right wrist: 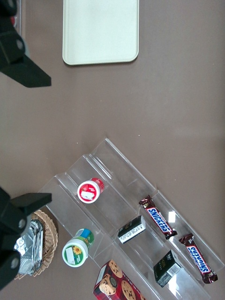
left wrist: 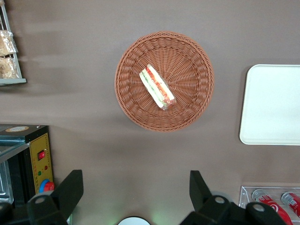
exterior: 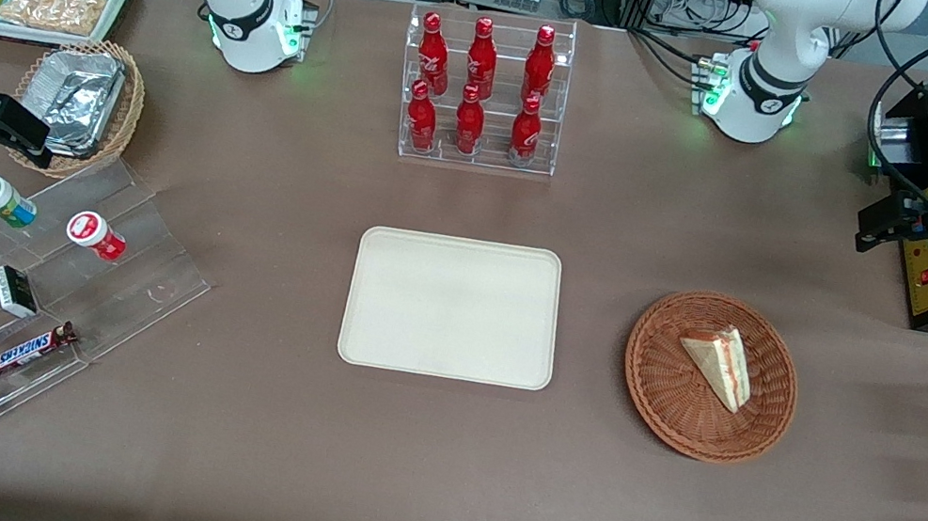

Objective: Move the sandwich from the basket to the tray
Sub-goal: 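Move the left gripper over the wicker basket toward the wrapped sandwich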

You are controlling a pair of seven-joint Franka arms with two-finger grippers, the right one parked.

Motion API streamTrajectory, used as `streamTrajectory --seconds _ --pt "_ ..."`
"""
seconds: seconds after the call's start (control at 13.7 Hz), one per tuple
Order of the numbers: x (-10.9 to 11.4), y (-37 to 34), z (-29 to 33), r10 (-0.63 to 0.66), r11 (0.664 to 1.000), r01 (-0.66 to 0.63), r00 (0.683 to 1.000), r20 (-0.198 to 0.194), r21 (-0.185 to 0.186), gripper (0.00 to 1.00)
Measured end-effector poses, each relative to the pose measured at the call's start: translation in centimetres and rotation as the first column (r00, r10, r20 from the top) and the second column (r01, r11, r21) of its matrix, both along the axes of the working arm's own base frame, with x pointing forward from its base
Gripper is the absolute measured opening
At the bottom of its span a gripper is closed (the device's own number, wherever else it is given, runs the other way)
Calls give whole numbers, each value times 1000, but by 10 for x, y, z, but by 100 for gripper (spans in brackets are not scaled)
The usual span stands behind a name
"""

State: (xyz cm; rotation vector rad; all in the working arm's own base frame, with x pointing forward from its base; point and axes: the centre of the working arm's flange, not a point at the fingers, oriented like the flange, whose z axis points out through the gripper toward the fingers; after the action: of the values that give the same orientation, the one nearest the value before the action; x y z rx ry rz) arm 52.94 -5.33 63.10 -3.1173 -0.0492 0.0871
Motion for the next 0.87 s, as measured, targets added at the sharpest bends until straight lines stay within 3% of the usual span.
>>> streamTrajectory --seconds 0.51,0.87 --pt "6 2 -10 4 1000 -4 1000 -2 1 100" --pt "29 17 -90 105 994 -106 994 13 1 100"
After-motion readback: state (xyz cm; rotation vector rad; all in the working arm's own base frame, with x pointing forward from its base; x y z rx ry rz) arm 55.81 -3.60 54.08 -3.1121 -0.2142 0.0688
